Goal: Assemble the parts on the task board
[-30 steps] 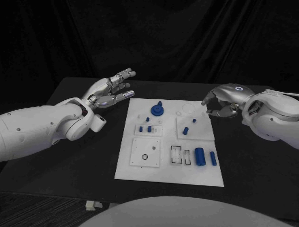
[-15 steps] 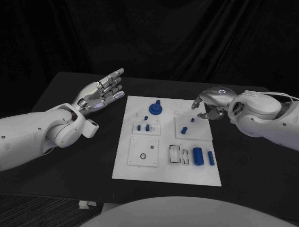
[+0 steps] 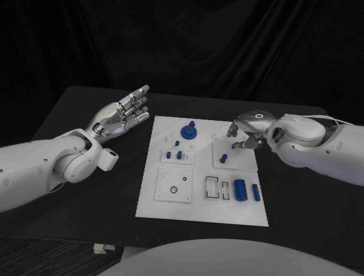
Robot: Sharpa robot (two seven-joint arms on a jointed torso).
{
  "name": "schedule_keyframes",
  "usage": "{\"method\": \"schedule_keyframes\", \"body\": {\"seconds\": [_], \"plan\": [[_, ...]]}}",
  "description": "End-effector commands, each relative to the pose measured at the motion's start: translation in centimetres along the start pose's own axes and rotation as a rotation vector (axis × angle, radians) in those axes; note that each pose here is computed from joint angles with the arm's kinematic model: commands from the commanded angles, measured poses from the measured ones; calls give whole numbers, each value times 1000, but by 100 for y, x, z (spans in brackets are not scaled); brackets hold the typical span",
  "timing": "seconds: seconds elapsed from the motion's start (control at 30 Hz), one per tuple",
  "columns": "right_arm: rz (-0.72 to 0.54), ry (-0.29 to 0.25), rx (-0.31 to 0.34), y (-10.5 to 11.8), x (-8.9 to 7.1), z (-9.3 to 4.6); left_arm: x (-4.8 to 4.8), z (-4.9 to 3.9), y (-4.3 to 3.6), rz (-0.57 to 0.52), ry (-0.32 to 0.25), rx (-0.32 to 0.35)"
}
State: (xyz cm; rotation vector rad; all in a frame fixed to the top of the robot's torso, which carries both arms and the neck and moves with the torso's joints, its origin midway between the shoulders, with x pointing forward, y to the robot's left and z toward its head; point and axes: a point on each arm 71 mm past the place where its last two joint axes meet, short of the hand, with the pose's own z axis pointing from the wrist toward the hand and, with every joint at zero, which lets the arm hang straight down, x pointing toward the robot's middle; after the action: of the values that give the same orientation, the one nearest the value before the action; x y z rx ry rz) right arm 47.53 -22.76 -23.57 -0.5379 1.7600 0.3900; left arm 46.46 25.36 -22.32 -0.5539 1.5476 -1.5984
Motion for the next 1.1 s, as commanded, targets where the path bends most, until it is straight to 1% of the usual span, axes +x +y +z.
{"method": "schedule_keyframes", "body": {"seconds": [0.03,0.23,0.83,1.1], "plan": [[-4,23,-5,3,49,14,22,4,-68,-29,13,105],[0,40,-8,16,106,28,38,12,-56,-37,23,99],[33,66,0,-9,173,-4,51,22,-18,-47,35,79],[41,81,1,-2,258,5,59,23,-8,-51,39,72]]}}
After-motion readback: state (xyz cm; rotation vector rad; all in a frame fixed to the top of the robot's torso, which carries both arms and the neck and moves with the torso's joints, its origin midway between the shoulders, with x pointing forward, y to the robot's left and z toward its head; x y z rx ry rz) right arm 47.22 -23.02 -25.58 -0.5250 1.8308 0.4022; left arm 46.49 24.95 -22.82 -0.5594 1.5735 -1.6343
